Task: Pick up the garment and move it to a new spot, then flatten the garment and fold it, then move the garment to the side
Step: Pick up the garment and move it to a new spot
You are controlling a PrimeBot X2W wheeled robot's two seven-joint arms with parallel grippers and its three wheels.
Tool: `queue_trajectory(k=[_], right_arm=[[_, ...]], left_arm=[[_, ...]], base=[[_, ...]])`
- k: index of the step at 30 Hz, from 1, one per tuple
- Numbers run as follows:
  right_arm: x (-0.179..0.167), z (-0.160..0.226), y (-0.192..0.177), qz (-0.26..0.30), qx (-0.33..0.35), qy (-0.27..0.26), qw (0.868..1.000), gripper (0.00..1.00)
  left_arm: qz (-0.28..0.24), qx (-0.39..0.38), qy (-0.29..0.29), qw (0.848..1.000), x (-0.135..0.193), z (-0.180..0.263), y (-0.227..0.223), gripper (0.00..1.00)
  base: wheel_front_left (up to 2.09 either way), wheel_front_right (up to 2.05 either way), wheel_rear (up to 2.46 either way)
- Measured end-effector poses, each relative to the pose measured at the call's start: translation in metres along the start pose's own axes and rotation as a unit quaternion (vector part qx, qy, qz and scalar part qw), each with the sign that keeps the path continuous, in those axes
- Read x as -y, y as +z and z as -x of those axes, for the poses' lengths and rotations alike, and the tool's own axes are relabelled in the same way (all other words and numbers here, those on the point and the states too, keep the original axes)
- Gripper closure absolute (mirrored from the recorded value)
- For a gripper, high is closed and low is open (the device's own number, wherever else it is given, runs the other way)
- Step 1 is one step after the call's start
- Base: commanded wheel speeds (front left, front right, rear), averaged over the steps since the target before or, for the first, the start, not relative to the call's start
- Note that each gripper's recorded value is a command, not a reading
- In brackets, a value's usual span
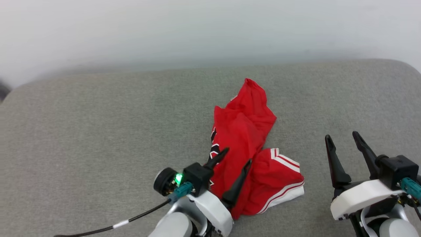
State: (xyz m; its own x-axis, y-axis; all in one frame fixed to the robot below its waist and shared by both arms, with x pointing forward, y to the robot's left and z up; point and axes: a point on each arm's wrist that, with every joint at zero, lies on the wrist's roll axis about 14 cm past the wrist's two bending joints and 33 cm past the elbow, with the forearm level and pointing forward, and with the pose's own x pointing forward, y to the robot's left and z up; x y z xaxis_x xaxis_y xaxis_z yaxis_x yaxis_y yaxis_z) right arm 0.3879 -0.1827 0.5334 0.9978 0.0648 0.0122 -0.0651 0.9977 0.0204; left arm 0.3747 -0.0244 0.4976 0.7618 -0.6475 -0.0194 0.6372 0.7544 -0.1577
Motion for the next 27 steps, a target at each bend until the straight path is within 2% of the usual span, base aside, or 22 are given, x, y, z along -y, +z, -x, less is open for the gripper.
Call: queue_trajectory(k=[5, 11, 17, 20, 27], right_arm=[[-0.004, 0.006, 0.005, 0.000, 0.003, 0.005, 1.000, 0.00], [-0.011, 0.014, 0.009, 0.000, 0.005, 0.015, 1.000, 0.00], [-0.011, 0.020, 0.009, -0.002, 0.002, 0.015, 1.000, 0.00], [-0.006, 0.025, 0.008, -0.006, 0.001, 0.008, 1.000, 0.00], [-0.002, 0.040, -0.002, -0.014, -0.012, -0.001, 1.000, 0.00]], left_arm=[[-0.009, 0.093, 0.068, 0.993, -0.026, 0.012, 0.054, 0.00], [-0.016, 0.158, 0.191, 0.969, -0.087, 0.054, 0.093, 0.00], [-0.016, 0.143, 0.290, 0.946, -0.138, 0.102, 0.081, 0.00], [-0.014, 0.116, 0.311, 0.943, -0.149, 0.118, 0.066, 0.00], [-0.020, 0.090, 0.286, 0.954, -0.134, 0.115, 0.055, 0.00]], base=[[0.00, 0.00, 0.00], [0.00, 0.00, 0.00], [0.00, 0.00, 0.00], [0.00, 0.00, 0.00], [0.00, 0.00, 0.00]])
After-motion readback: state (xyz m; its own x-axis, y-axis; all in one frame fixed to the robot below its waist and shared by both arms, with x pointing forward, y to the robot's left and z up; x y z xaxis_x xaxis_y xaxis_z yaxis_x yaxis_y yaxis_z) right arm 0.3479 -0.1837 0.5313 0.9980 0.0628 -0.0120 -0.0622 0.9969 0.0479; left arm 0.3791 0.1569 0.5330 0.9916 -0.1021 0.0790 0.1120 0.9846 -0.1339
